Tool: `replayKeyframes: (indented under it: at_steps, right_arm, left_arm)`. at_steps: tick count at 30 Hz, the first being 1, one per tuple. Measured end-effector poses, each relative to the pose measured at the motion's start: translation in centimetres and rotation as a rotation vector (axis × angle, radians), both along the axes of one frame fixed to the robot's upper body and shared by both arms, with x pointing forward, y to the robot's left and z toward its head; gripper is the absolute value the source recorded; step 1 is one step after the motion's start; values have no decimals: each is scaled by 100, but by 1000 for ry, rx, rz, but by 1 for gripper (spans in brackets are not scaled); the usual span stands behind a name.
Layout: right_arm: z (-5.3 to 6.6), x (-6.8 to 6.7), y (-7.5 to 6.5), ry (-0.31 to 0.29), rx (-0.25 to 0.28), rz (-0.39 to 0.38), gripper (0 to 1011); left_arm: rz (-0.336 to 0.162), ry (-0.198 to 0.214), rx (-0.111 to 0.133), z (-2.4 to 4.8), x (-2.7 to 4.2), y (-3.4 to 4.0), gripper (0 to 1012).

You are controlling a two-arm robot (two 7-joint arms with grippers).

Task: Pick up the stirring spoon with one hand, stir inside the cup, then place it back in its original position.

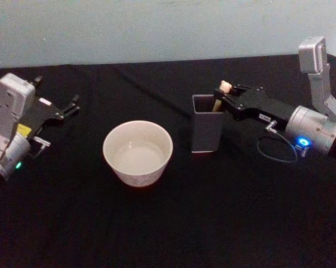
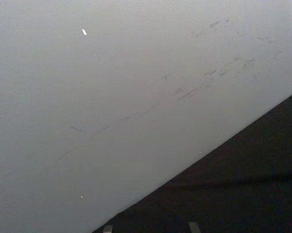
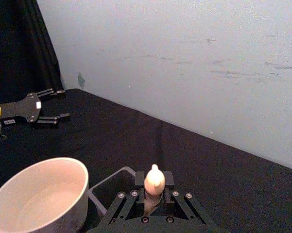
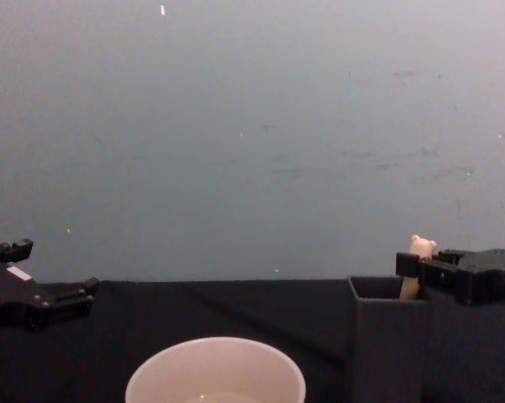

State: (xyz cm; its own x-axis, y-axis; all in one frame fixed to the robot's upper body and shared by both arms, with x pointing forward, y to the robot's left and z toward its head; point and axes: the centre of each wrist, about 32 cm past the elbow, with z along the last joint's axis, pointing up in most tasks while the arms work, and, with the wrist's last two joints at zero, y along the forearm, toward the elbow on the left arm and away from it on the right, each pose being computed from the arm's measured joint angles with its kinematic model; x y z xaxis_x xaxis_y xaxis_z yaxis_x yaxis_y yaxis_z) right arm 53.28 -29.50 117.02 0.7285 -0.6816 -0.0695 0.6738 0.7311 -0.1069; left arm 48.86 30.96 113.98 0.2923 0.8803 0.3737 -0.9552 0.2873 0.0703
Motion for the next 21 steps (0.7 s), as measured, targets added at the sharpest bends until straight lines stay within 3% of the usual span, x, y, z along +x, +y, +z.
replayKeyframes:
  at_steps: [9, 21]
  right_arm:
    - [51, -11, 7, -16, 21, 22, 213]
    - [359, 32, 43, -149, 42, 104, 212]
  left_arm:
    - [0, 0, 0, 0, 0, 0, 1001]
    - [0, 0, 0, 0, 0, 0, 1001]
